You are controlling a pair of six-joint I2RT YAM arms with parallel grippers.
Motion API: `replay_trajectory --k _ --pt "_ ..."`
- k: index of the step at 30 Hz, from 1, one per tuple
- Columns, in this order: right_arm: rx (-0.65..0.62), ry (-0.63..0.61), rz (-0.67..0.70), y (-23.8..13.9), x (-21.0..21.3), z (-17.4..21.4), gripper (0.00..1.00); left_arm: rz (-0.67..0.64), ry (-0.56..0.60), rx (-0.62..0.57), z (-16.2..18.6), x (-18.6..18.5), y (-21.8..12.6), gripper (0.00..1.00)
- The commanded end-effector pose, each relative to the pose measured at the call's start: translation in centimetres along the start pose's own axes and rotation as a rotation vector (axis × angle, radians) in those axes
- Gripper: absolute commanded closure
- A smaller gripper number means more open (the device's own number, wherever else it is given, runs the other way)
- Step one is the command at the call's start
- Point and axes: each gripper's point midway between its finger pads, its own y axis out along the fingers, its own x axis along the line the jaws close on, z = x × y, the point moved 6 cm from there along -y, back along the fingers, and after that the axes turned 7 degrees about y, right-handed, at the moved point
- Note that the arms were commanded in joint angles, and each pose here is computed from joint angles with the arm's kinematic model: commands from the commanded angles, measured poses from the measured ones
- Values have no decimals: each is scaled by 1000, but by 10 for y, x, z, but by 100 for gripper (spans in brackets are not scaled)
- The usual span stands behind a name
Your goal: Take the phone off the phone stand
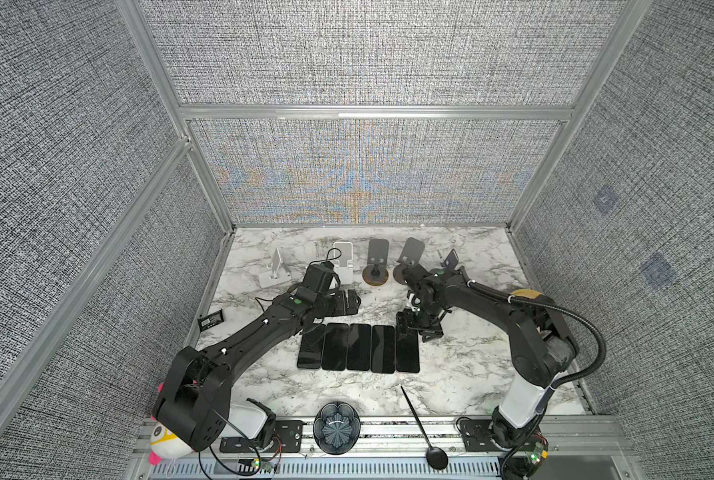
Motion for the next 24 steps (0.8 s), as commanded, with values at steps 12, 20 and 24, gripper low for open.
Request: replay_trajectory --k 12,20,24 --pt "-440 -220 22 -77 -4 -26 1 -191 83 -289 -21 20 -48 2" --pt "-803 -297 116 -117 -33 -20 1 -411 178 -364 -19 46 -89 2" --pt "-965 -318 206 -105 -64 -23 1 -593 172 -438 -12 78 -100 2"
